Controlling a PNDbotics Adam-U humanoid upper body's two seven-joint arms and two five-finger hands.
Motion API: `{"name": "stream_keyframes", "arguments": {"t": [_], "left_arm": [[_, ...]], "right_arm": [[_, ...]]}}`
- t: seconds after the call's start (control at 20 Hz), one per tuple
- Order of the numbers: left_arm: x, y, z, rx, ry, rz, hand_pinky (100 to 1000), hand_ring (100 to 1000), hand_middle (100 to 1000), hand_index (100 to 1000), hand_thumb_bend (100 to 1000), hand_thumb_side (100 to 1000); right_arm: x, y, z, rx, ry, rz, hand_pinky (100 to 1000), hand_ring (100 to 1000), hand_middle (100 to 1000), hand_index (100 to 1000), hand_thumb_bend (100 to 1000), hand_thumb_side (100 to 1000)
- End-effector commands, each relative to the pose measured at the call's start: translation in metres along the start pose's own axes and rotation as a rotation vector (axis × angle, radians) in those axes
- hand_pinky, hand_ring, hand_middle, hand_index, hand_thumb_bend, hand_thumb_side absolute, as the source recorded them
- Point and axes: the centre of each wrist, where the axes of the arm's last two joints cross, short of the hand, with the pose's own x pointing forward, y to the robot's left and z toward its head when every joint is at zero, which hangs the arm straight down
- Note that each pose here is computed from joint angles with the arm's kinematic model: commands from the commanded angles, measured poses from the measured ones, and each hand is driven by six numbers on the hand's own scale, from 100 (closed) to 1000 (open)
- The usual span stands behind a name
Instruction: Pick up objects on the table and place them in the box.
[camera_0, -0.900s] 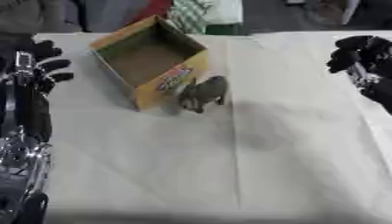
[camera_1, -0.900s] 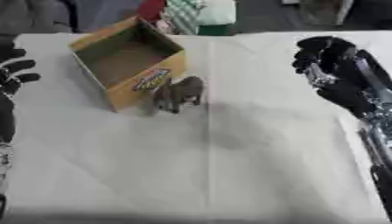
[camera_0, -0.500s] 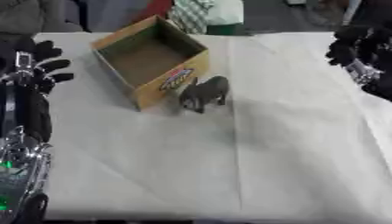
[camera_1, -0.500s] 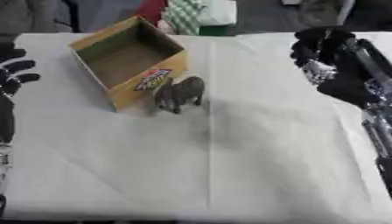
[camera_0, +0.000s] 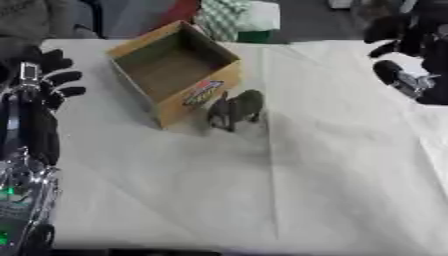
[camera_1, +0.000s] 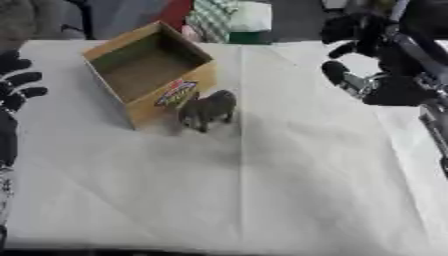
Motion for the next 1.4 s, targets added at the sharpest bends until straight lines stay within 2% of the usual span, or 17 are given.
{"name": "stream_keyframes", "arguments": {"t": [0.05,0.35,0.55,0.85,1.1,1.4], "left_arm": [[0.008,0.000,-0.004,-0.019,-0.031,-0.009,634,678,663,764,214,860],[0.008,-0.002,-0.003,-0.030,-0.028,-0.005,634,679,663,765,215,860],[0.008,-0.004,-0.003,-0.039,-0.028,-0.002,634,679,663,765,215,860],[0.009,-0.006,-0.003,-0.053,-0.030,0.005,634,679,663,765,215,860],[0.010,-0.008,-0.004,-0.061,-0.031,0.009,634,679,663,765,214,861],[0.012,-0.013,-0.005,-0.086,-0.036,0.022,635,680,664,766,213,862]], "right_arm": [[0.000,-0.016,-0.008,0.072,-0.013,0.053,787,859,815,888,451,389],[-0.011,-0.022,-0.036,0.212,-0.044,0.130,815,876,827,910,556,379],[-0.019,-0.018,-0.057,0.283,-0.054,0.182,825,879,831,914,557,393],[-0.035,-0.008,-0.082,0.329,-0.049,0.225,829,879,828,912,553,395],[-0.044,-0.002,-0.089,0.342,-0.050,0.242,833,879,827,910,551,399],[-0.062,0.021,-0.108,0.382,-0.016,0.229,831,877,824,909,553,407]]}}
